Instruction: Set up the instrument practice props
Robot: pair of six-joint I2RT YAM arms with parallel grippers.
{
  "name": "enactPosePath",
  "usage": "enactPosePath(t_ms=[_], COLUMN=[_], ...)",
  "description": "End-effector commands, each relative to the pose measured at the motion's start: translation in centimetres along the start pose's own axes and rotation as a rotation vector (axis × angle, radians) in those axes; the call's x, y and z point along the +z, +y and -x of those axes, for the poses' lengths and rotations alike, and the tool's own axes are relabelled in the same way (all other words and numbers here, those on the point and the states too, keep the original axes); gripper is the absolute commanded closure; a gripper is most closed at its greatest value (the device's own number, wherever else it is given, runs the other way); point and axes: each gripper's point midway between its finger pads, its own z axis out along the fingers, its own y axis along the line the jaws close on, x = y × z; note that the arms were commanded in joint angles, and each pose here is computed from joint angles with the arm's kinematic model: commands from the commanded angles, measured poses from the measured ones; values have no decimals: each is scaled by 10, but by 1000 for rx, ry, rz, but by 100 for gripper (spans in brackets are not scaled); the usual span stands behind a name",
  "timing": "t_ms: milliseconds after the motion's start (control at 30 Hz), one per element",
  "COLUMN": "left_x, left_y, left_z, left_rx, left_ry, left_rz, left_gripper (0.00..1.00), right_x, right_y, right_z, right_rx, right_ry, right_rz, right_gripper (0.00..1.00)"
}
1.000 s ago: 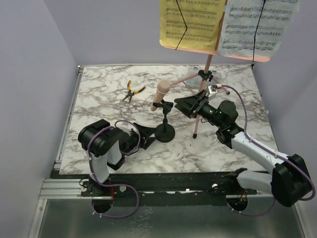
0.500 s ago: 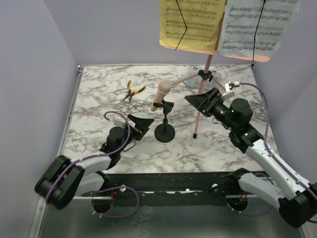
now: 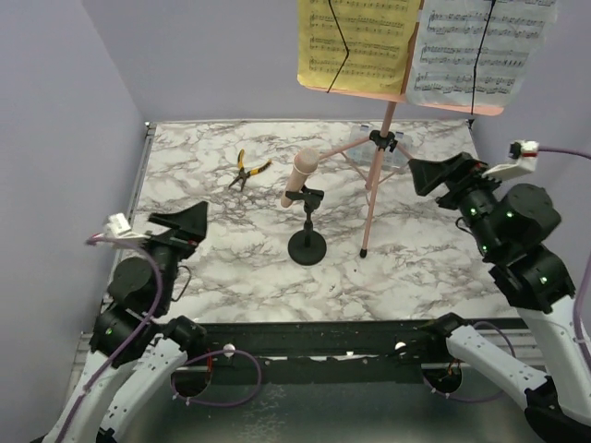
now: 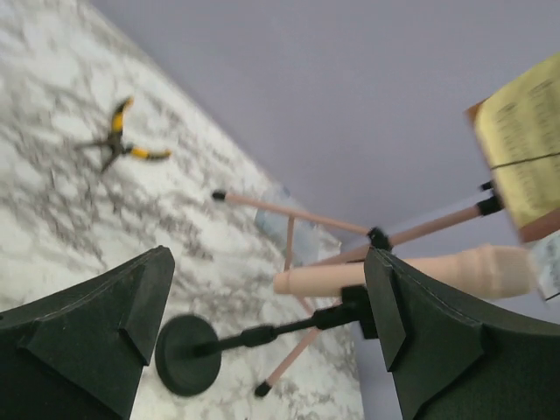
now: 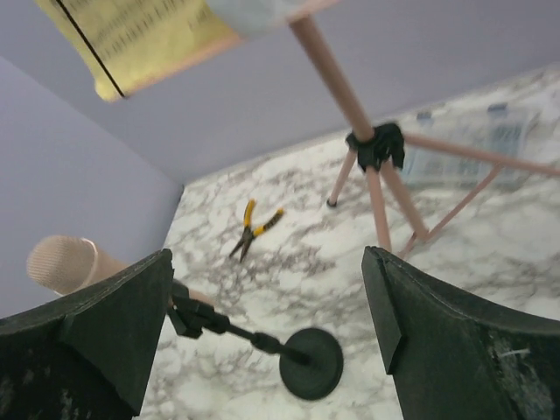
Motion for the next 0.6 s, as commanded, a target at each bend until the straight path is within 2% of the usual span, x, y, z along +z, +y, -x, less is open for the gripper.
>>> enactPosePath(t_ms=[0,200,400,567], left_x=[-47,-72,-82,-81], left_y=[-22,-83,-112,-131], left_z=[99,156,184,200], left_rx=[192,412,494,564], left_ry=[-262,-347,-396,-445], left_rz=[40,-48,-78,-85], left_gripper=[1,1,1,1], right_x=[-43,-90,-129,-142], right_y=[-11,15,15,7], right_z=[59,114,145,161], right_rx=[-192,-248,-235,-244], right_ry=[-118,-266,-396,-457], right_rz=[-86,18,27,-23], right_gripper=[4,0,0,0])
